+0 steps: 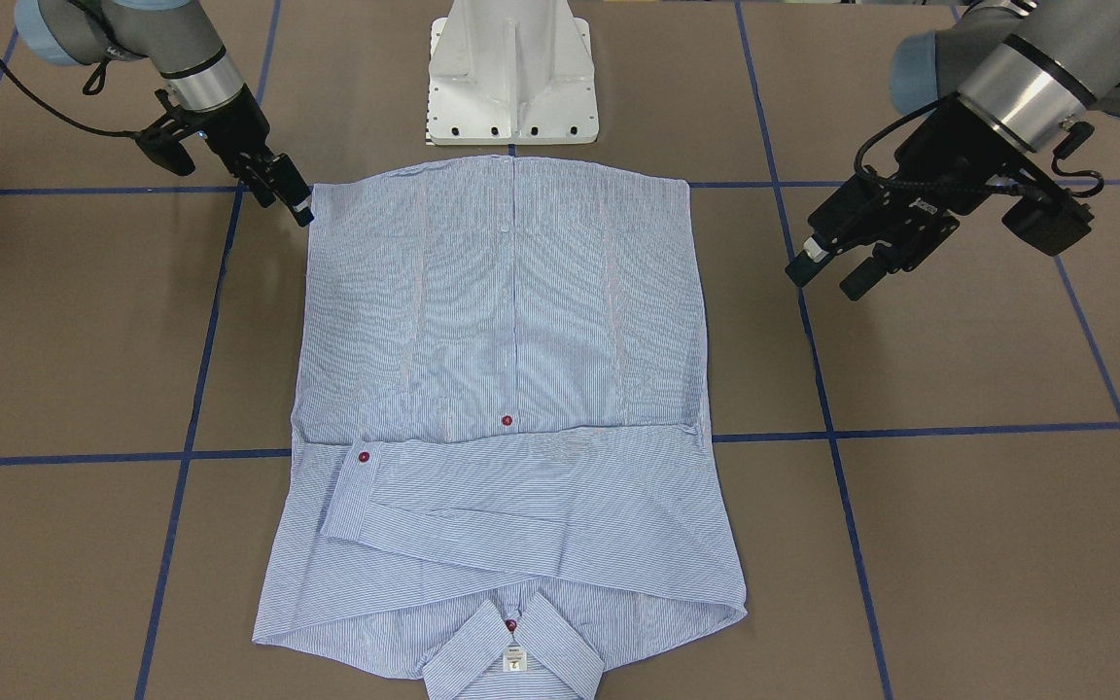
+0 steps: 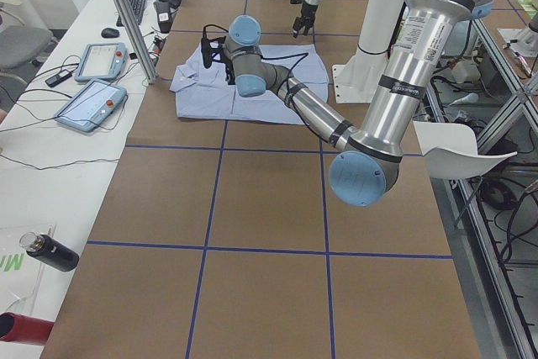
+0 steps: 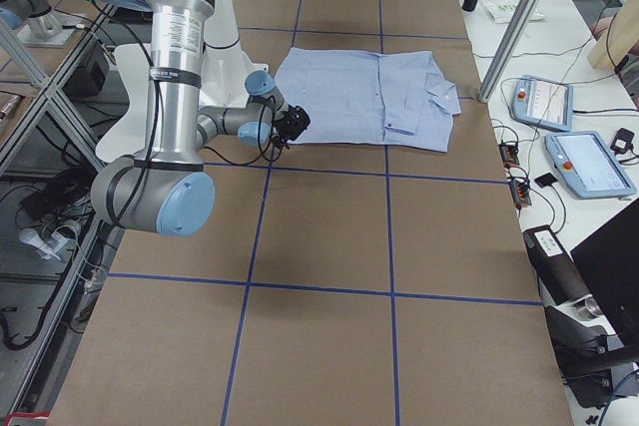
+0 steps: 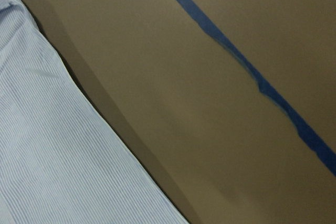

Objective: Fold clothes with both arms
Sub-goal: 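Position the right gripper at the hem corner nearest the robot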

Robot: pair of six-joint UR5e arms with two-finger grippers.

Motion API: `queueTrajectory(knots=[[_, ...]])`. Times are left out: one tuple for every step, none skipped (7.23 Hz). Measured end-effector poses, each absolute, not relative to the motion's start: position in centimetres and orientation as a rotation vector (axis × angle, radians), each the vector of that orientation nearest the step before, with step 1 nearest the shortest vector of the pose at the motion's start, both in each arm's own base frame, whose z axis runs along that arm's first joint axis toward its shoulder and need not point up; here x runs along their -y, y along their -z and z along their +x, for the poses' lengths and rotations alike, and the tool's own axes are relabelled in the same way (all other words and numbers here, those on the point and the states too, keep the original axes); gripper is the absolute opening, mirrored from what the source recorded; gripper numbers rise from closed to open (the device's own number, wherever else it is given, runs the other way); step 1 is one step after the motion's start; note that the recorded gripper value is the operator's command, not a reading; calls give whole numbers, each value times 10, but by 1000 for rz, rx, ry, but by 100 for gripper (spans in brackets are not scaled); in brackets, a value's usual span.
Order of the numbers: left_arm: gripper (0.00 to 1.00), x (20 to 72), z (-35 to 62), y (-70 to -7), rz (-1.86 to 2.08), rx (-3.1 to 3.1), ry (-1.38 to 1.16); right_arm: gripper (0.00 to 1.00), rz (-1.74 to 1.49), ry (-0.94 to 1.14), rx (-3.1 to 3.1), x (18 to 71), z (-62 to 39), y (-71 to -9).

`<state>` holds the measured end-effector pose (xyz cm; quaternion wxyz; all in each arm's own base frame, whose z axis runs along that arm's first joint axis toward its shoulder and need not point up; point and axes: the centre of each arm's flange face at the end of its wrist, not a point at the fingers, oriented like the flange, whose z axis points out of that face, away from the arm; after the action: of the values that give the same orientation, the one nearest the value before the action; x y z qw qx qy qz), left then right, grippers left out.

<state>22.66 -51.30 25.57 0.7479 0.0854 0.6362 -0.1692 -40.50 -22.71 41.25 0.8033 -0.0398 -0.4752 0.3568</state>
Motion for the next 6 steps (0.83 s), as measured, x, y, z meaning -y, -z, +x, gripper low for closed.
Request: queueTrajectory(knots=[[98,510,226,-255,190,-1394,369,92,-91,-774,992,207,-412,-401],[99,510,225,-254,192,-1395,370,87,-96,-781,975,189,-422,-394],[98,509,225,-256,192,-1393,374,85,-89,-781,970,176,-435,-392],[99,509,225,-258,191,-1390,378,81,-82,-780,968,171,-446,-392],[99,509,225,-259,189,-1389,379,77,-77,-781,964,169,-451,-394],[99,509,225,-259,188,-1389,381,75,-68,-783,950,170,-452,-396]])
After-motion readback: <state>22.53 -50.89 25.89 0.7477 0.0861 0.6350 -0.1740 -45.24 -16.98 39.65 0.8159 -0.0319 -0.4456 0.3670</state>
